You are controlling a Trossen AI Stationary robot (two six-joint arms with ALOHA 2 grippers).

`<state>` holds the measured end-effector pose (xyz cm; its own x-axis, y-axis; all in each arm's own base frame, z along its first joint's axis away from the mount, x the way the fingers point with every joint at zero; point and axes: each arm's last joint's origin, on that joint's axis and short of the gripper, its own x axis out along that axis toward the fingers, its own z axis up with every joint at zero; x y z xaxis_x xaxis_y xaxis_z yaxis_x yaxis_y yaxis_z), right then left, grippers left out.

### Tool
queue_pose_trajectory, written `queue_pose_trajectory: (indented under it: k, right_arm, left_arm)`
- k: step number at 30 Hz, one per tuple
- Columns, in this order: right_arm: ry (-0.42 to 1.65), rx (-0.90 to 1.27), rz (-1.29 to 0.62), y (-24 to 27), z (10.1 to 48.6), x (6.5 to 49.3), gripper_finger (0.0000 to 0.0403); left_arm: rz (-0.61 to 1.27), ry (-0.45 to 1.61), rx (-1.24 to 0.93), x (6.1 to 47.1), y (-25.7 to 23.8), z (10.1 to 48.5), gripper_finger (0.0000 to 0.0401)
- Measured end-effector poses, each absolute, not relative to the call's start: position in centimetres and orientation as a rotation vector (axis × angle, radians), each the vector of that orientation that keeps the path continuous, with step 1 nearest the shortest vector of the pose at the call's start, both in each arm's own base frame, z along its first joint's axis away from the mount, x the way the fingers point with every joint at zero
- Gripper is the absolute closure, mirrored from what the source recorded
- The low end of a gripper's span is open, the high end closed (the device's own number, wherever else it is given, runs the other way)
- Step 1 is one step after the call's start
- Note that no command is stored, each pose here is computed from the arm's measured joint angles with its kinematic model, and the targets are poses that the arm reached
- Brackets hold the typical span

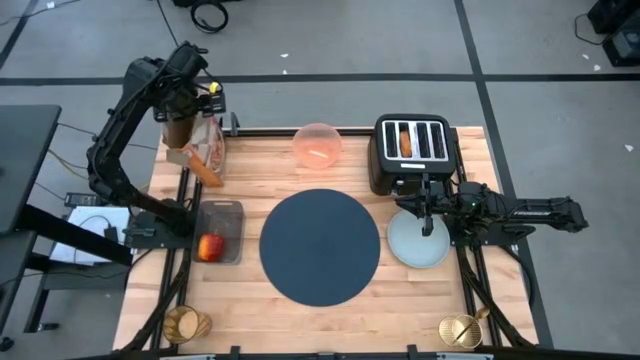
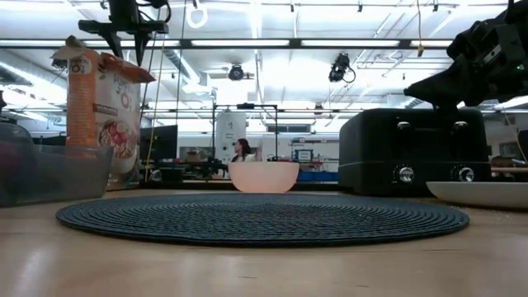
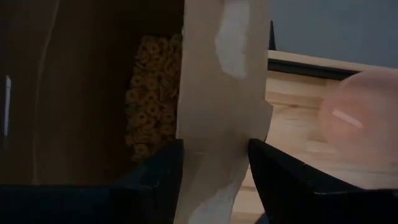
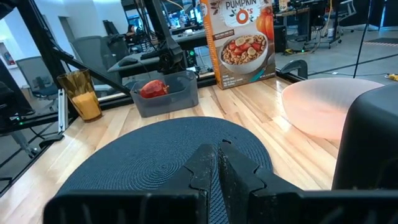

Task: Arrange a breakfast setting
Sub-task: Adjust the orange cereal box

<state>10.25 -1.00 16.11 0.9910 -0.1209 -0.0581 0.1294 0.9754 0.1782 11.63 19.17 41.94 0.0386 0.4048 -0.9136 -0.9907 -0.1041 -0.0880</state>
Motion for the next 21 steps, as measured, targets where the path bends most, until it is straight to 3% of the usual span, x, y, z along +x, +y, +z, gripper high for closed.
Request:
queue_pose_trajectory:
  k: [6, 12, 21]
  right_arm:
    - [0.047, 0.183, -0.126, -1.0, 16.1, 10.2, 0.0368]
    - [0.047, 0.183, -0.126, -1.0, 16.1, 10.2, 0.0368]
    - [0.047, 0.183, -0.126, -1.0, 16.1, 10.2, 0.0368]
  left_arm:
    - [1.357, 0.703, -0.908, 12.4, 18.5, 43.0, 0.0185]
    - [1.54, 0.655, -0.868, 12.1, 18.4, 43.1, 0.0138]
    - [1.501, 0.718, -0.933, 13.6, 20.1, 41.6, 0.0131]
